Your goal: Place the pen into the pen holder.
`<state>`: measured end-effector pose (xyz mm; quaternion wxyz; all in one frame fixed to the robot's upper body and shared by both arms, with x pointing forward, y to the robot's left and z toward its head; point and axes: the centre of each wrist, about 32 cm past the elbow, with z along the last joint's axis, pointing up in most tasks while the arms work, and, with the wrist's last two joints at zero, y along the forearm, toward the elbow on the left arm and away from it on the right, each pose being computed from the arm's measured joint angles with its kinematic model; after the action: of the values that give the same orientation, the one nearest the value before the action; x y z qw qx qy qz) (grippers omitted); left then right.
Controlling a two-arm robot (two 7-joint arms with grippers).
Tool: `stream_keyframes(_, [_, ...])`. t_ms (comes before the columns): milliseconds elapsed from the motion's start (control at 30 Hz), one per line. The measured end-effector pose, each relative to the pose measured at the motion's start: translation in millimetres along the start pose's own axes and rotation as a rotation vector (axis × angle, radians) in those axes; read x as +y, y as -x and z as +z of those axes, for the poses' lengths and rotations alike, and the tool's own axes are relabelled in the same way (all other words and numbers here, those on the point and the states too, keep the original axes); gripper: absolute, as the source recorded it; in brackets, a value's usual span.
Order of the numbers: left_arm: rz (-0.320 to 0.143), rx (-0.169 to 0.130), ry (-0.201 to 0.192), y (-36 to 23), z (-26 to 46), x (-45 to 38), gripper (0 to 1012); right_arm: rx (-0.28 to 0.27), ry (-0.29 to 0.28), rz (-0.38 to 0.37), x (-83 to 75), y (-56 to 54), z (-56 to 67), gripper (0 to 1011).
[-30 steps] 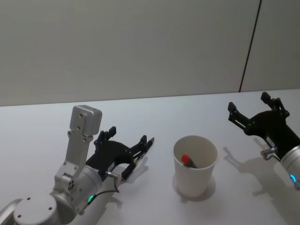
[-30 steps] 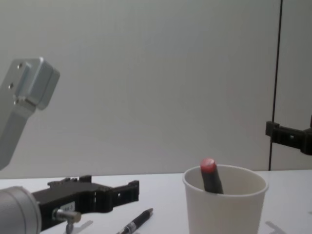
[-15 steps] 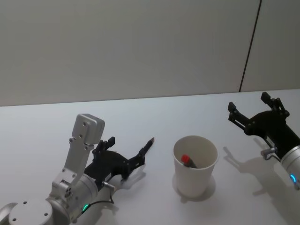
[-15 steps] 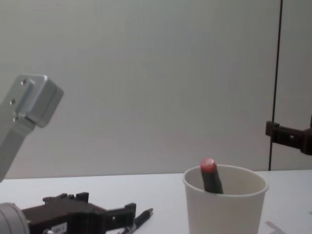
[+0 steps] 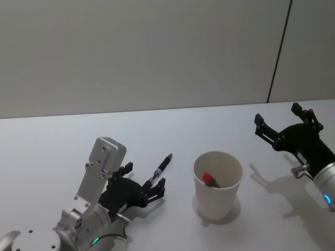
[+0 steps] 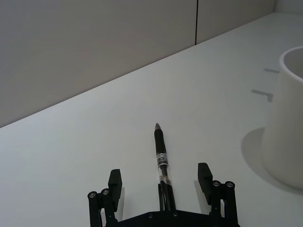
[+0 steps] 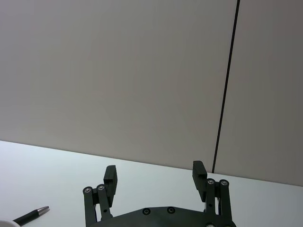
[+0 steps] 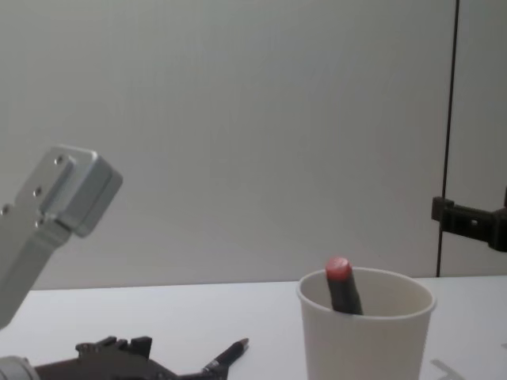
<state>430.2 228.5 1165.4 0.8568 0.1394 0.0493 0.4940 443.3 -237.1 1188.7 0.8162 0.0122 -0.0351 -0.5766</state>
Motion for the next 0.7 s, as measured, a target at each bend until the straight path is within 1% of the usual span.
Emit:
stream_keyframes(300, [-0.013, 0.006, -0.017, 4.1, -5.0, 1.4, 1001, 0.0, 0.0, 0.0, 0.0, 0.0, 0.0, 1001])
stream_keyframes(700, [-0.025, 0.017, -0.038, 7.8, -7.8, 3.2, 1001, 0.0, 0.0, 0.0, 0.0, 0.0, 0.0, 1002])
